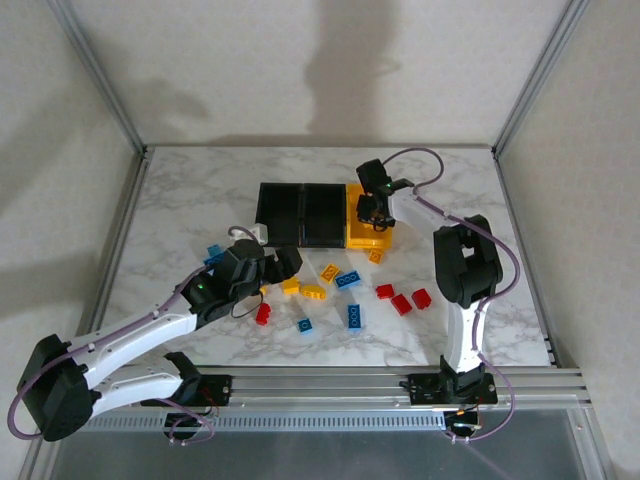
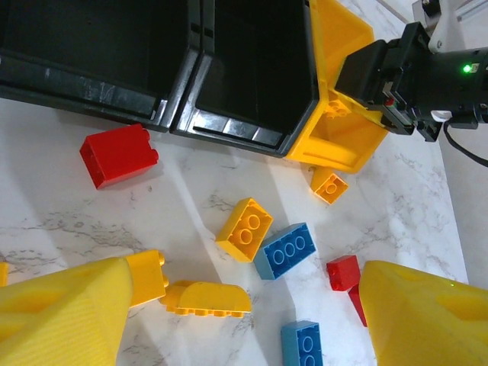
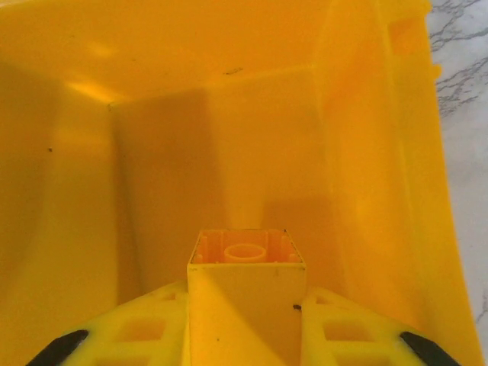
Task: Sort the legos into containers by color
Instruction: Place the lego in the container.
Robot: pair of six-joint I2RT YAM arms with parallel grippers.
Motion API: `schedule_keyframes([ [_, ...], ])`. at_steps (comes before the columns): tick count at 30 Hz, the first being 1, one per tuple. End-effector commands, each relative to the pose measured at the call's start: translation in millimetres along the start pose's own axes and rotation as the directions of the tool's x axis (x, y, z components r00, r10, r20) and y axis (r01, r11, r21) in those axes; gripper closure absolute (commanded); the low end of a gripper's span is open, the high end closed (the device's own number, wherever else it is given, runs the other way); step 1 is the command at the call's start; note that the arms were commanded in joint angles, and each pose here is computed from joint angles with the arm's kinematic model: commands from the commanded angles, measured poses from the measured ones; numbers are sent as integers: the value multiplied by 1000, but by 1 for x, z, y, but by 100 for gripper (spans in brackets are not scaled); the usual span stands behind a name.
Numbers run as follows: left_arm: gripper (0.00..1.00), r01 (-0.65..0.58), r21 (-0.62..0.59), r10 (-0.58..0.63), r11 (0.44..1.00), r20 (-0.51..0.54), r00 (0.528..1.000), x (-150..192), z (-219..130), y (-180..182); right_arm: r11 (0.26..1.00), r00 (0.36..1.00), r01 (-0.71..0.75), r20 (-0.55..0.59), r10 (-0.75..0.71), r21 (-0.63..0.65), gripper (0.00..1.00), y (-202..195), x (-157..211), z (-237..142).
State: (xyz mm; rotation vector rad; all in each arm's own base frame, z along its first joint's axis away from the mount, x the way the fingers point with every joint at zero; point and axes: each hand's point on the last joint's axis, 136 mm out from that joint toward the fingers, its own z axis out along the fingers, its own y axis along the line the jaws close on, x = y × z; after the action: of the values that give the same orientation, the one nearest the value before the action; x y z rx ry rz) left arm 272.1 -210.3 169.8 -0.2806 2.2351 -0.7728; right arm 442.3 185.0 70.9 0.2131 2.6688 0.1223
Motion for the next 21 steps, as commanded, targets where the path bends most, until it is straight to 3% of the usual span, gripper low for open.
schedule_keyframes([
  [1,22,18,-32,-17,999,29,999,-6,-5,9,999,1000,6,13,-5,-31,67,13,-8,-2],
  [11,22,37,-74,-35,997,22,999,-4,-5,18,998,997,12,72,-8,-59,52,21,-23,-32],
  [21,25,59,-168,-56,984,21,998,-3,-12,39,985,988,28,156,-1,-172,54,28,-18,-89],
])
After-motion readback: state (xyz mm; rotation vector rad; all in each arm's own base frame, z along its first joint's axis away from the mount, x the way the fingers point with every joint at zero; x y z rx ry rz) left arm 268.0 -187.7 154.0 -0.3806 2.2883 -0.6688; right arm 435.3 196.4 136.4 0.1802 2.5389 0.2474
